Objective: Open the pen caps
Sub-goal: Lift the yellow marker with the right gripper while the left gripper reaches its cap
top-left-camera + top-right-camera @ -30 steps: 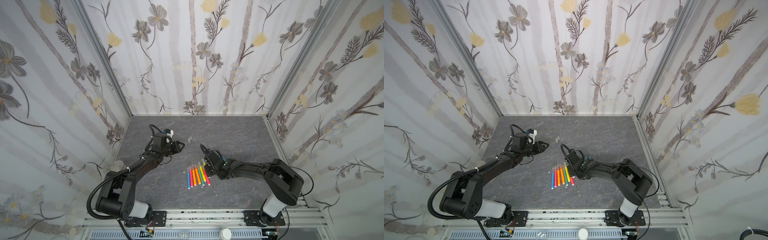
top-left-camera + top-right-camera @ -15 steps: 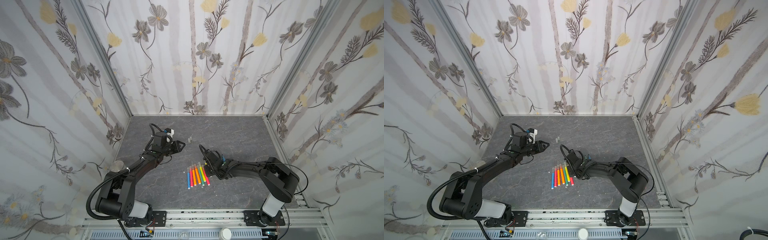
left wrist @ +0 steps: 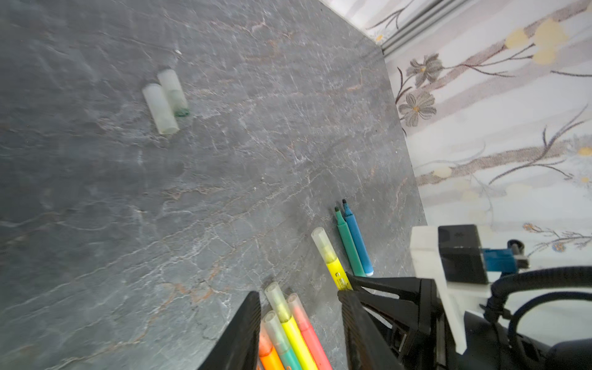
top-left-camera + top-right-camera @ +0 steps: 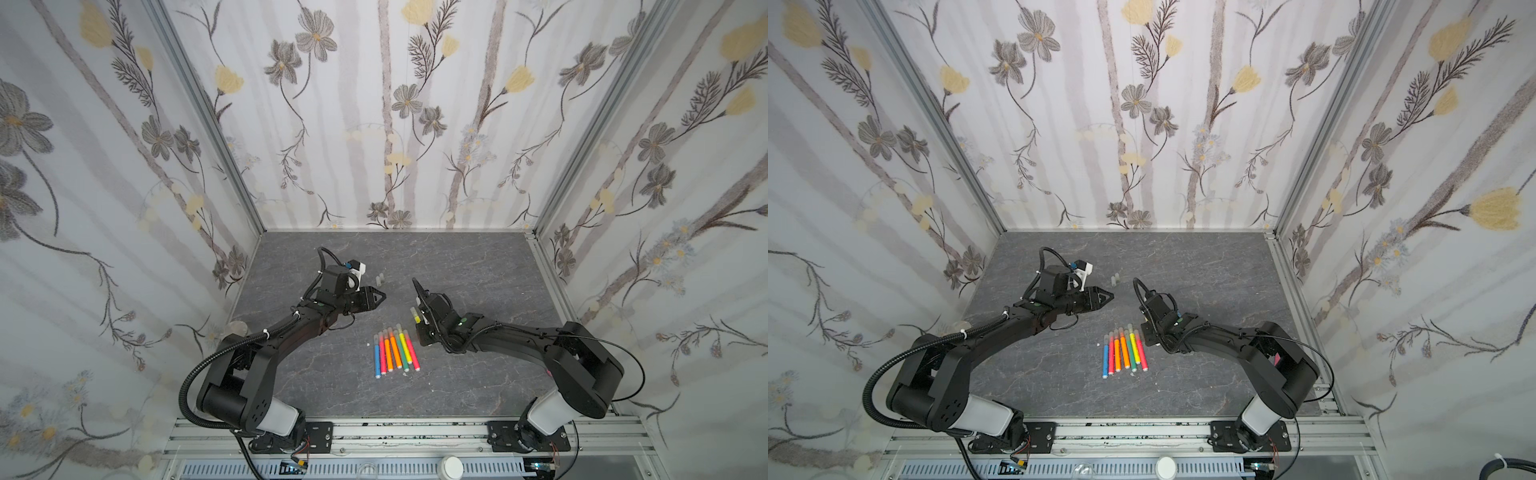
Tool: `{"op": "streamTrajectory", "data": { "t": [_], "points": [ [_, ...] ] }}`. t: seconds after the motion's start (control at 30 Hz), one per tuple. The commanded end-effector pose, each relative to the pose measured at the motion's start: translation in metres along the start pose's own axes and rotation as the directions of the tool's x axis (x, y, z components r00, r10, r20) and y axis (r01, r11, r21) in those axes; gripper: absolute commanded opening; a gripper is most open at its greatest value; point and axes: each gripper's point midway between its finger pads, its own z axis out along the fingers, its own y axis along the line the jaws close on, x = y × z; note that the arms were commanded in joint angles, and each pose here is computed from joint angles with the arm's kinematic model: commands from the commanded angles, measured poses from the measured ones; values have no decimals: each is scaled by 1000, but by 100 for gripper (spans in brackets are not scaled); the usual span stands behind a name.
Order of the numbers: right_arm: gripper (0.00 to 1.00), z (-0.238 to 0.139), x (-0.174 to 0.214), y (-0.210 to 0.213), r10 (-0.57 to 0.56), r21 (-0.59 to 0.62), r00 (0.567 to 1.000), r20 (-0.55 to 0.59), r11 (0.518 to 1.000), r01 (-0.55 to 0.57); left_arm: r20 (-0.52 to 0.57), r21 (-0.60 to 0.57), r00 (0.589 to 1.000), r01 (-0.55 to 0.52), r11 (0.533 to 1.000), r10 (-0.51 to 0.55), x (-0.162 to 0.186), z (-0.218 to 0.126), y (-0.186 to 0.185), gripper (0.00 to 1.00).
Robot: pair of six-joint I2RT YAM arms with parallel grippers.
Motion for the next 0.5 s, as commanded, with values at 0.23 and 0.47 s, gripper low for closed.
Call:
{"op": "streamTrajectory", "data": {
  "t": [0.23,0.47],
  "points": [
    [4,-26,-41,16,34,-127,989,146,992,-15,-30,152,1000,10,988,-5,7,29,-36,43],
    [4,-29,-47,28,52,-197,984,168,980,-18,-27,182,999,39,982,-34,9,42,-38,43]
  ]
}}
